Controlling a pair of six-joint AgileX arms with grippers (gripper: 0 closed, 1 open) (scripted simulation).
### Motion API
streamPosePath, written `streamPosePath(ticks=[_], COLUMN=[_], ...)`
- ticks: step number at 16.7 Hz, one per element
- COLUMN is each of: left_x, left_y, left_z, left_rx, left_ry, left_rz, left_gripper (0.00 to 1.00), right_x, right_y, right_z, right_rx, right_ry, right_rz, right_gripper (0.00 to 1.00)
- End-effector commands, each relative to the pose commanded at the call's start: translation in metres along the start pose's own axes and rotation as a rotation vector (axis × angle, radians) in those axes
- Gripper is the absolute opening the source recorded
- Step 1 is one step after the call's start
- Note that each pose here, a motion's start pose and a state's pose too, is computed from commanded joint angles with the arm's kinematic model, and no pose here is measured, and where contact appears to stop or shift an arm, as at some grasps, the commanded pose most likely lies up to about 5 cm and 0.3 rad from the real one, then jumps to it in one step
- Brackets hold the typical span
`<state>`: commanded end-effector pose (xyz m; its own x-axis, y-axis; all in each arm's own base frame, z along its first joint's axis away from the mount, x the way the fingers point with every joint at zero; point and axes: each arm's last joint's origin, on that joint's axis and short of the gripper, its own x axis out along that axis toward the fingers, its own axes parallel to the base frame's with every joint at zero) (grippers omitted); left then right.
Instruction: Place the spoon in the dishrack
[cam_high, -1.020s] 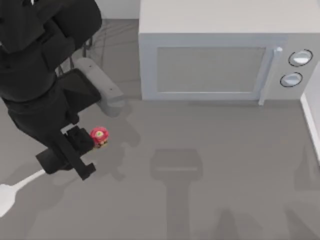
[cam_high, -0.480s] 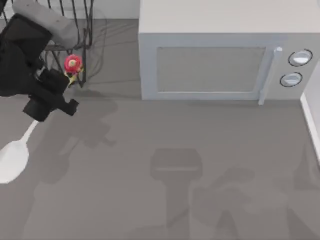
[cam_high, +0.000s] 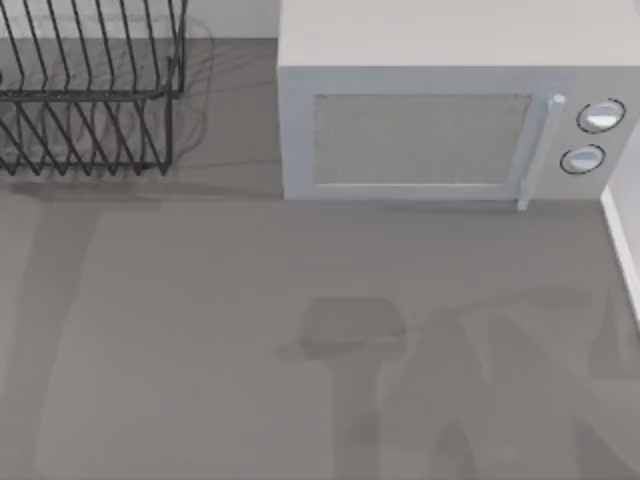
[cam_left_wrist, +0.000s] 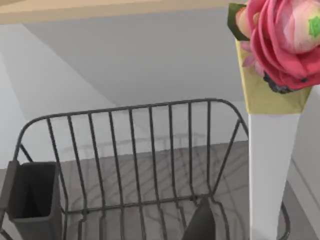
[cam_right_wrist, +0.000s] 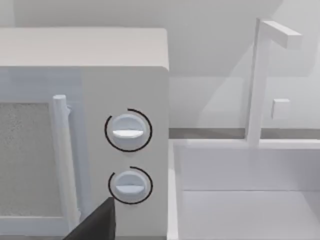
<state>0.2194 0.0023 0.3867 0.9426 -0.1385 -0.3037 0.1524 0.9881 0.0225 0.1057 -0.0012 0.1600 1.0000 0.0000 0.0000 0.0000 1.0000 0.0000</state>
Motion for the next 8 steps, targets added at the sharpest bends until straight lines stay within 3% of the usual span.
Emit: streamPosePath(ticks=[4,8], left_x=[-0.04,-0.049], left_y=[0.019,0.021], left_z=[0.014,0.017], left_rx=[-0.039,-0.043], left_ry=[-0.26,-0.307], left_rz=[0.109,0.129], left_gripper=[0.0,0.0], right_x=[0.0,0.0], right_y=[0.0,0.0], right_z=[0.0,0.0], right_rx=[0.0,0.0], right_ry=[0.0,0.0], right_rz=[0.0,0.0], right_gripper=[1.0,1.0])
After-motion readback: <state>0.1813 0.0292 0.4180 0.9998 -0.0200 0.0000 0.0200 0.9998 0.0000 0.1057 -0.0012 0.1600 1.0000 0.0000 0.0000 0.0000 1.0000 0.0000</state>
